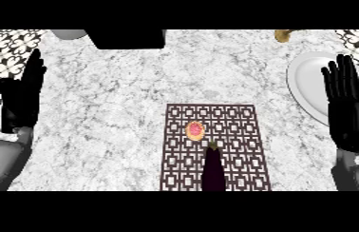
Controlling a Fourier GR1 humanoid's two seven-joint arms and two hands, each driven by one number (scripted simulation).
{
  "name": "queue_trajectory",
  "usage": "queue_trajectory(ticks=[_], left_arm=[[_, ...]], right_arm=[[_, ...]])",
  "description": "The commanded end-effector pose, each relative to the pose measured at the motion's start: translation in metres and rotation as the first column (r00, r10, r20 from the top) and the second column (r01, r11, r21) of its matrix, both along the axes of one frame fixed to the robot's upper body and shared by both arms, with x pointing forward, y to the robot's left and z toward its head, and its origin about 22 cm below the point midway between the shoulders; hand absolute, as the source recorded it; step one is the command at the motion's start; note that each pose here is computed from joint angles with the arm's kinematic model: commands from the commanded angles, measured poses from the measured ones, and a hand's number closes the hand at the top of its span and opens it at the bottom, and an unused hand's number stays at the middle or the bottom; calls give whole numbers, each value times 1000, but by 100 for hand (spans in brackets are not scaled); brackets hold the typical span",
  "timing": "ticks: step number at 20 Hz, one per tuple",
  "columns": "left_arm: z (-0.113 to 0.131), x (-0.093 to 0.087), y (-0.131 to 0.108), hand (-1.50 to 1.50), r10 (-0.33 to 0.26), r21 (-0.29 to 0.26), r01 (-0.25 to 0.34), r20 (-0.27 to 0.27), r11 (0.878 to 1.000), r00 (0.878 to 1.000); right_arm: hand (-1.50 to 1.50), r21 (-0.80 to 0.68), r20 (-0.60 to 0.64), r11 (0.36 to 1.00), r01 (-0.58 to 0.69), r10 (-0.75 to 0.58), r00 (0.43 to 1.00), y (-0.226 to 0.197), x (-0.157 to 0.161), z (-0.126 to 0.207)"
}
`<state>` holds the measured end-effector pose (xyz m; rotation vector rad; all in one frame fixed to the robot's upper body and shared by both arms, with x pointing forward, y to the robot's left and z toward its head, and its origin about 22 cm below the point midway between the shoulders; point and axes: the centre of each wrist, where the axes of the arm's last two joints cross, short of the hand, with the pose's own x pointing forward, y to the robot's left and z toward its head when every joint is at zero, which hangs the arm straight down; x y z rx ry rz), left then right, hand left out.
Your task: Pick the eggplant from the placemat and place it in the plate
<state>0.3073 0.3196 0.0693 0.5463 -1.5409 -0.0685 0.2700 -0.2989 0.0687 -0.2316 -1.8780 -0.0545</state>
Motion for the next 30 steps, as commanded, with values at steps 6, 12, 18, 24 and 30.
queue_trajectory(ticks=[6, 12, 18, 24, 30], left_arm=[[-64, -29, -61, 0, -129, -190, 92, -191, 977, 973], [-78, -40, -75, 0, -150, -257, 83, -255, 963, 955], [-80, -58, -70, 0, -151, -255, 83, -261, 963, 954], [-79, -53, -63, 0, -135, -242, 69, -265, 968, 955], [-81, -65, -64, 0, -137, -249, 68, -273, 966, 952]], right_arm=[[150, 208, -262, 786, -582, 618, 742, 114, -14, -10], [150, -529, -220, 769, -359, 285, 933, 89, -43, -52], [-150, 11, -151, 865, -502, 497, 854, 106, -73, -88], [-150, -405, -364, 641, -652, 541, 758, 89, -55, -68], [-150, -636, -449, 475, -608, 412, 793, 98, -32, -9]])
